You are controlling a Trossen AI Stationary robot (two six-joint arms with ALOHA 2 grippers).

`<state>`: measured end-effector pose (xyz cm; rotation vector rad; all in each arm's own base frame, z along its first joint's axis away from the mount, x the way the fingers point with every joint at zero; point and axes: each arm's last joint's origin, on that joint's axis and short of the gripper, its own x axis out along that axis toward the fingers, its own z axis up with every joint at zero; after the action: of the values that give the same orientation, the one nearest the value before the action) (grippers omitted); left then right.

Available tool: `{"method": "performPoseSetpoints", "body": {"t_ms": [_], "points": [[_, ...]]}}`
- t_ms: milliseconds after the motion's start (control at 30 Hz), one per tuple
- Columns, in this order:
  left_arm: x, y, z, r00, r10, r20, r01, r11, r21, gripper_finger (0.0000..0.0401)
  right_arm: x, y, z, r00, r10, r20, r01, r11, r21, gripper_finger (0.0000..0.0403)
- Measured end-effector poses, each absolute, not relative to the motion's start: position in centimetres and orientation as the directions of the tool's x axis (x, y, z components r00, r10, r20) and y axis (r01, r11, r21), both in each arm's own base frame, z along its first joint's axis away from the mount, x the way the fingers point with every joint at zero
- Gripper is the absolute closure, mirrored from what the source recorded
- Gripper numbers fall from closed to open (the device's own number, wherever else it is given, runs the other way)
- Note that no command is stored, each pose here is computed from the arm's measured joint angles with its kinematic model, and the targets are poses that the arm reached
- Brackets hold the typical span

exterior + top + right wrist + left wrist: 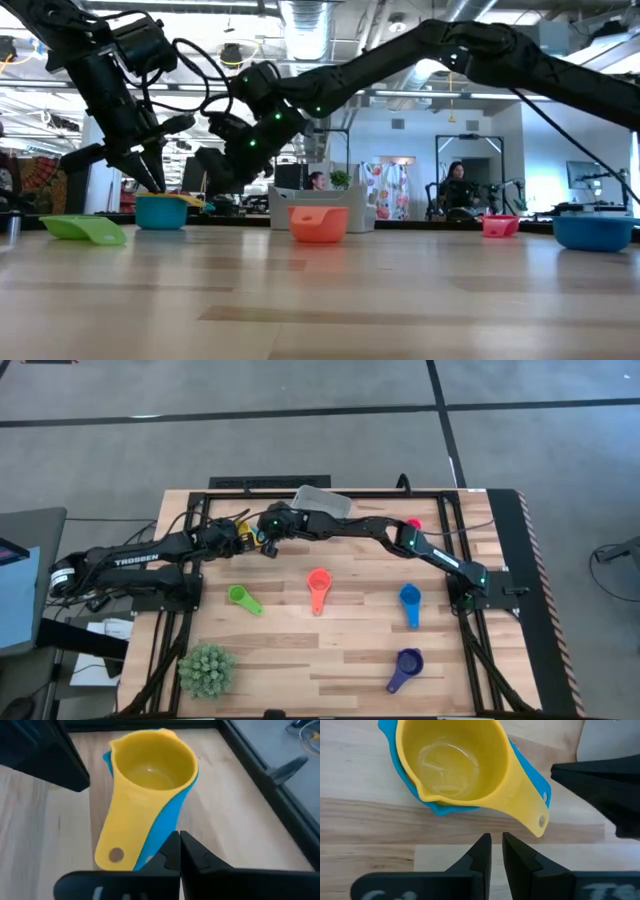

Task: Nest measuring cups in basket
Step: Stack the yellow measuring cup on the light blue measuring cup

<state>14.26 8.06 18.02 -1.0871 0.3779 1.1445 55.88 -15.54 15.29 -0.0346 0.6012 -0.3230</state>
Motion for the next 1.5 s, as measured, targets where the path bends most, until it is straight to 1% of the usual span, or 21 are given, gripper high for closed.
{"method": "performPoseSetpoints", "body": {"t_ms": [167,333,500,733,967,1133,1333,1433,1500], "points": [[14.3,8.1,18.0,0.418,0.542,-0.729,-0.867,-0.002,-0.499,0.0368,55.3,-16.1,14.6,0.721,-0.335,-0.607,0.363,0.928,-0.081,0.0396],[14.2,8.1,18.0,0.414,0.548,-0.727,-0.865,-0.011,-0.501,0.0368,55.4,-16.1,14.7,0.727,-0.339,-0.597,0.371,0.926,-0.074,0.0395],[14.3,8.1,18.0,0.415,0.547,-0.727,-0.862,-0.019,-0.506,0.0368,55.5,-15.8,14.7,0.758,-0.254,-0.601,0.302,0.953,-0.022,0.0396],[14.3,8.1,18.1,0.413,0.552,-0.724,-0.862,-0.019,-0.507,0.0368,55.6,-15.6,14.7,0.772,-0.206,-0.601,0.257,0.966,-0.001,0.0396],[14.3,8.1,18.1,0.410,0.556,-0.724,-0.863,-0.021,-0.505,0.0368,56.0,-13.5,14.5,0.785,-0.087,-0.614,0.118,0.993,0.010,0.0397],[14.3,8.1,18.1,0.417,0.558,-0.717,-0.858,-0.018,-0.513,0.0368,56.1,-12.6,14.6,0.782,-0.067,-0.620,0.095,0.995,0.012,0.0395],[14.2,8.0,19.1,0.461,0.542,-0.703,-0.851,0.044,-0.524,0.0373,55.7,-13.3,14.9,0.756,-0.127,-0.643,0.176,0.984,0.013,0.0395],[13.6,7.7,20.1,0.431,0.543,-0.721,-0.880,0.078,-0.468,0.0386,55.5,-13.4,15.2,0.748,-0.130,-0.651,0.185,0.983,0.016,0.0394],[13.0,7.4,20.4,0.387,0.543,-0.745,-0.909,0.091,-0.406,0.0395,55.5,-13.3,15.2,0.744,-0.127,-0.656,0.182,0.983,0.015,0.0395]]}}
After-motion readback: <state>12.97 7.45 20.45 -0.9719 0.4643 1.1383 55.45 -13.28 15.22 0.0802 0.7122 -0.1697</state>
